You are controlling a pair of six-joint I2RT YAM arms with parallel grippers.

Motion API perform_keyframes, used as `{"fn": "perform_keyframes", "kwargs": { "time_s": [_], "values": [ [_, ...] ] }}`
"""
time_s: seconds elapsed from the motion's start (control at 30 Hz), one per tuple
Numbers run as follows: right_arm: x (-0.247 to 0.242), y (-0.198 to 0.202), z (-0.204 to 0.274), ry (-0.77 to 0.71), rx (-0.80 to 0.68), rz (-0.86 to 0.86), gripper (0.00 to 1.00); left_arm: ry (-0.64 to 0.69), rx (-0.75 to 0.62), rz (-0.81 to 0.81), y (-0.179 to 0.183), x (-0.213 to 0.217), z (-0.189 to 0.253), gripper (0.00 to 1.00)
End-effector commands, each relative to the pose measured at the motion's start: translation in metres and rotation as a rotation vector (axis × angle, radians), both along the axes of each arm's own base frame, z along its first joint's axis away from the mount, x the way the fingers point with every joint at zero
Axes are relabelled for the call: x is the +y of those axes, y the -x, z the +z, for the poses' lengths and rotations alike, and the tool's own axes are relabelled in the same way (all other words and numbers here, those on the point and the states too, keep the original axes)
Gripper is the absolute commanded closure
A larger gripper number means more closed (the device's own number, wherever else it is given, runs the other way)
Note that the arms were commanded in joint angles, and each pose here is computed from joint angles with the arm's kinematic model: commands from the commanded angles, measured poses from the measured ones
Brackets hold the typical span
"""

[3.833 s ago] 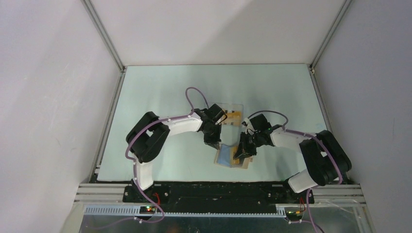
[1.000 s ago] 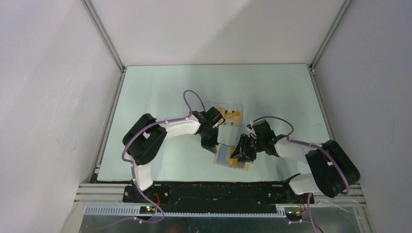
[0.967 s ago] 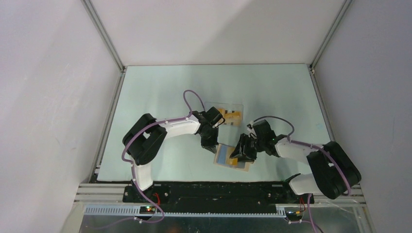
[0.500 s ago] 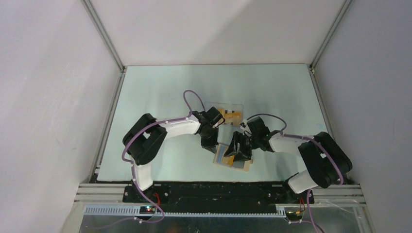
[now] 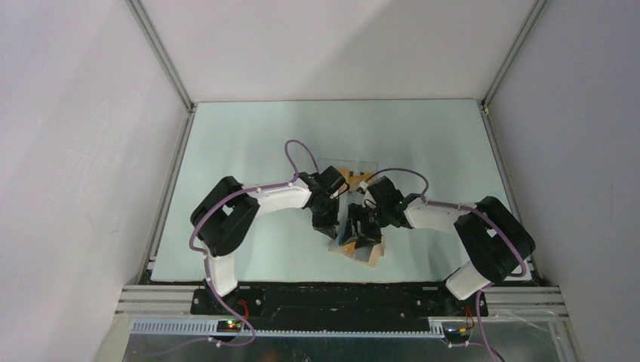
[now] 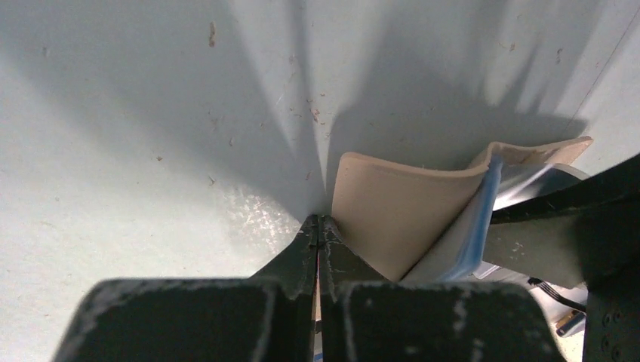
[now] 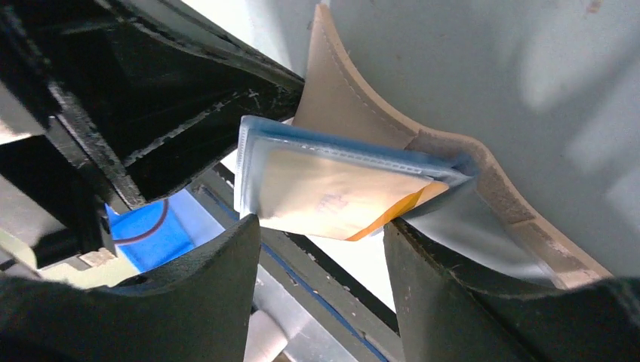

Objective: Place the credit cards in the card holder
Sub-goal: Insert the credit card into the card holder.

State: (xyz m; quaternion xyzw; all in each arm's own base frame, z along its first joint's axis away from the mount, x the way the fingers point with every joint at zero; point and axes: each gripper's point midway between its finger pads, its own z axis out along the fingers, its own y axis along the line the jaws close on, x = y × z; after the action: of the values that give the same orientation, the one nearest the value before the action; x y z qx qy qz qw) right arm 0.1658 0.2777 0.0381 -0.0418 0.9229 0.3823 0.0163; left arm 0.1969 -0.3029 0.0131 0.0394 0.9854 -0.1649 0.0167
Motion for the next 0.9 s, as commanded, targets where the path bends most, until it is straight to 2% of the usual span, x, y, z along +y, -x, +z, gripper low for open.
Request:
{"fn": "perform_keyframes", "kwargs": {
  "time_s": [0.0, 0.03, 0.07, 0.1, 0.17, 0.33, 0.43, 0.67, 0.87],
  "values": [
    [0.006, -0.019, 0.022, 0.038, -0.170, 0.042, 0.40, 0.005, -0.014, 0.001, 0.000, -0.003, 0.002, 1.00],
    [0.006, -0.019, 0.024, 0.039, -0.175, 0.045, 0.44, 0.006, -0.018, 0.000, 0.000, -0.002, 0.003, 1.00],
    [0.006, -0.019, 0.028, 0.033, -0.185, 0.044, 0.53, 0.010, -0.029, 0.000, -0.002, -0.002, 0.006, 1.00],
    [0.006, -0.019, 0.029, 0.028, -0.184, 0.046, 0.55, 0.013, -0.035, 0.000, -0.002, -0.002, 0.008, 1.00],
    [0.005, -0.018, 0.031, 0.033, -0.181, 0.045, 0.52, 0.020, -0.053, 0.000, -0.004, 0.001, 0.014, 0.97],
    [-0.003, -0.014, 0.029, 0.074, -0.175, 0.051, 0.40, 0.022, -0.119, 0.033, -0.010, 0.016, 0.036, 0.69],
    [-0.004, -0.011, 0.029, 0.074, -0.175, 0.069, 0.36, 0.004, -0.146, 0.047, -0.010, 0.028, 0.045, 0.59],
    [-0.011, -0.006, 0.029, 0.097, -0.165, 0.081, 0.31, 0.009, -0.168, 0.059, -0.010, 0.034, 0.056, 0.52],
    [-0.022, -0.005, 0.033, 0.133, -0.179, 0.065, 0.34, 0.169, -0.138, 0.026, -0.009, 0.004, 0.067, 0.51]
  ]
}}
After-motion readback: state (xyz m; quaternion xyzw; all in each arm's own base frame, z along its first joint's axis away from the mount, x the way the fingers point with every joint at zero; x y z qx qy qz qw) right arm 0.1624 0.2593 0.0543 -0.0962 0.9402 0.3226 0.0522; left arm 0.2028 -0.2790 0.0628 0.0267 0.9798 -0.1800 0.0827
